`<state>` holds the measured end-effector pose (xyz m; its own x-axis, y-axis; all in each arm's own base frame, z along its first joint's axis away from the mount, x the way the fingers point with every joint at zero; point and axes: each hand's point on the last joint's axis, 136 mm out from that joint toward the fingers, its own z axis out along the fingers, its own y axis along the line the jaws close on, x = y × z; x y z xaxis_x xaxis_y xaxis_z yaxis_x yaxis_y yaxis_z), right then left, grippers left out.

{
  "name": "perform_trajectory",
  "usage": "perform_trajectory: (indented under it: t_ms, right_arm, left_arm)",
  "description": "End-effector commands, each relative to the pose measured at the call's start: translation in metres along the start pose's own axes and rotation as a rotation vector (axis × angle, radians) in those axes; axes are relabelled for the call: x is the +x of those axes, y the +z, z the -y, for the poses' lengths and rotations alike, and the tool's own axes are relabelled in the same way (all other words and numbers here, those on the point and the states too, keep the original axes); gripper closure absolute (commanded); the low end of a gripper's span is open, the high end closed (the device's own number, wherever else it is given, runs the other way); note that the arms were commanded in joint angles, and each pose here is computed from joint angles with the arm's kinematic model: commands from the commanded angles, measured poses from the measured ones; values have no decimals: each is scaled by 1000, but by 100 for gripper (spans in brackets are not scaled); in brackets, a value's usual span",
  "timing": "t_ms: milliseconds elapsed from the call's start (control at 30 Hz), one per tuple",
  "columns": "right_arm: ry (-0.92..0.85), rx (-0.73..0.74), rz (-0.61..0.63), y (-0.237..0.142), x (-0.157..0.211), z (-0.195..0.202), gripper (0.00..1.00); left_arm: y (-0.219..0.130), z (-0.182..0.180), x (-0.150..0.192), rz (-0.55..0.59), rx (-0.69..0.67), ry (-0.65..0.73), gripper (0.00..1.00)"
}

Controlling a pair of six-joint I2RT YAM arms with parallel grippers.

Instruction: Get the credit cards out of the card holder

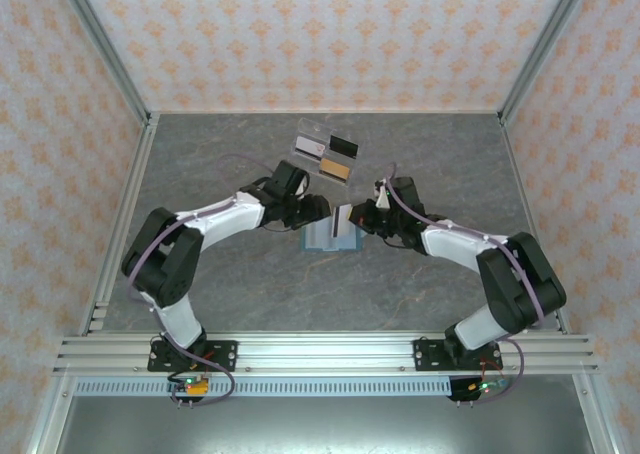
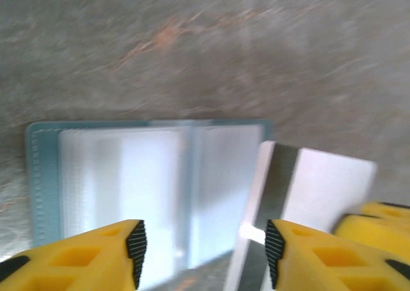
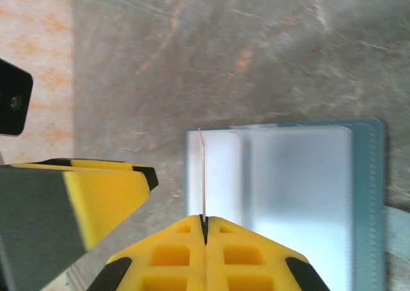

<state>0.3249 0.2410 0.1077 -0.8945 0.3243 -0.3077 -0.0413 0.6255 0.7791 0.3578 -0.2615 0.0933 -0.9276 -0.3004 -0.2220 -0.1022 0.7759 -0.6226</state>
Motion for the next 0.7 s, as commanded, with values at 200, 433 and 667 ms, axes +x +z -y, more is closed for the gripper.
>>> perform_trajectory:
  t_ms: [200, 433, 667]
  right_arm:
    - [15, -301, 40, -30, -47, -69, 100]
    - [61, -417, 29, -38, -64, -90, 100]
    - [71, -424, 39, -38, -71, -91, 100]
  left_arm:
    - [-45, 63, -14, 49, 409, -67, 32]
    - [-55, 82, -14, 36, 532, -78, 34]
    - [-57, 81, -11, 43, 534, -33, 61]
